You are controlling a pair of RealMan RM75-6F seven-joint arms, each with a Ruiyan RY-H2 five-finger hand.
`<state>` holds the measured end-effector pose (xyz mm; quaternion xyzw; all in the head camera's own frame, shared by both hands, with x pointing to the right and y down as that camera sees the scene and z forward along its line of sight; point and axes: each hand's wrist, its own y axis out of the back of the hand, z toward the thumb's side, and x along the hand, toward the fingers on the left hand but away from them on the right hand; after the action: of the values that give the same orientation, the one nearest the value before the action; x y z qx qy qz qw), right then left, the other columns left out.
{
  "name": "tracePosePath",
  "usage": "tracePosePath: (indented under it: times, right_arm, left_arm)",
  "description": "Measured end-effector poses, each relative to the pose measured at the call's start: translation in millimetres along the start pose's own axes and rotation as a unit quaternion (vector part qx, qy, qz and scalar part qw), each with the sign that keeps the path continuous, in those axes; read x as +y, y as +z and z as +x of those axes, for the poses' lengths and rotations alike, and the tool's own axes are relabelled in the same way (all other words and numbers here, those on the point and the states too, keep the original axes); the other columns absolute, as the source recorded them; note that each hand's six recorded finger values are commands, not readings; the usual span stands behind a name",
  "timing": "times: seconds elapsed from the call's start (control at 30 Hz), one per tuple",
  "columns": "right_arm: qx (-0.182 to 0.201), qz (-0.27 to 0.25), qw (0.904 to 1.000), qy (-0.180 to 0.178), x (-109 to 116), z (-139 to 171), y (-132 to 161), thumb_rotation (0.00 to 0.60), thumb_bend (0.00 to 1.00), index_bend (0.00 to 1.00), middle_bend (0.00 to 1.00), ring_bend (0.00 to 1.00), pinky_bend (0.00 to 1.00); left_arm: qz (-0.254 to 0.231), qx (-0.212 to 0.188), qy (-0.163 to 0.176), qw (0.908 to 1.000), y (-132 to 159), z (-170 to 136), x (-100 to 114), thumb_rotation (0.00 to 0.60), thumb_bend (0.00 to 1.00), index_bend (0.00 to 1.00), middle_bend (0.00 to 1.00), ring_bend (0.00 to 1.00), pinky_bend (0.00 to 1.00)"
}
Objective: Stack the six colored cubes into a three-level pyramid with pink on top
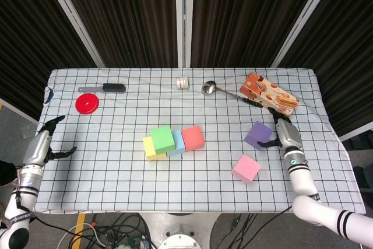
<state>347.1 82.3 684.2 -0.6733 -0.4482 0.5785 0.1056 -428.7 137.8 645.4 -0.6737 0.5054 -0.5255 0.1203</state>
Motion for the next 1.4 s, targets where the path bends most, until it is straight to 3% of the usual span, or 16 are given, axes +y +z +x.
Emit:
tracePosePath:
  times: [0.2,0.33,0.5,0.63,0.77,0.97,1.1,1.23,1.4]
  right_arm:
    - [-0.025,0.011,0.9995,-0.018,-5,10,-6,0.6,0.0,0.0,0.09,0.0,0.0]
    - [-0.035,0.011,0.9992,-0.013,-21,13,-9,0.6,0.01,0.0,0.09,0.0,0.0]
    - [-0.041,0.017,0.9988,-0.021,-30,10,-12,0.6,0.08,0.0,0.15,0.0,0.0]
    - [-0.041,0.019,0.9982,-0.039,-28,8,-12,0.6,0.15,0.0,0.24,0.0,0.0]
    - [-0.043,0.019,0.9977,-0.049,-25,7,-12,0.6,0.26,0.0,0.44,0.04,0.0]
    - [-0.045,0.018,0.9973,-0.056,-16,8,-14,0.6,0.3,0.0,0.47,0.06,0.0]
    - [-0.028,0.013,0.997,-0.07,-1,12,-5,0.6,0.3,0.0,0.47,0.06,0.0]
    - [0.014,0.008,0.9957,-0.091,28,18,15,0.6,0.3,0.0,0.47,0.06,0.0]
    - [0.071,0.008,0.9946,-0.075,47,18,40,0.6,0.29,0.0,0.46,0.06,0.0]
  left_arm:
    - [0.005,0.003,-0.018,0.9998,-6,1,-4,0.6,0.17,0.1,0.08,0.0,0.07]
    - [0.007,0.003,-0.025,0.9997,-8,1,-6,0.6,0.17,0.1,0.08,0.0,0.07]
    - [0.007,0.005,-0.027,0.9996,-10,1,-6,0.6,0.17,0.1,0.08,0.0,0.07]
    - [0.007,0.007,-0.03,0.9995,-11,1,-8,0.6,0.17,0.1,0.08,0.0,0.07]
    - [0.006,0.008,-0.031,0.9995,-12,2,-10,0.6,0.17,0.1,0.08,0.0,0.07]
    - [0.005,0.011,-0.028,0.9995,-12,2,-9,0.6,0.17,0.1,0.08,0.0,0.07]
    - [0.0,0.011,-0.024,0.9997,-11,2,-6,0.6,0.17,0.1,0.08,0.0,0.07]
    - [-0.001,0.005,-0.019,0.9998,-6,1,-3,0.6,0.17,0.1,0.08,0.0,0.07]
    - [-0.001,-0.002,-0.021,0.9998,-1,2,-1,0.6,0.16,0.1,0.08,0.0,0.08]
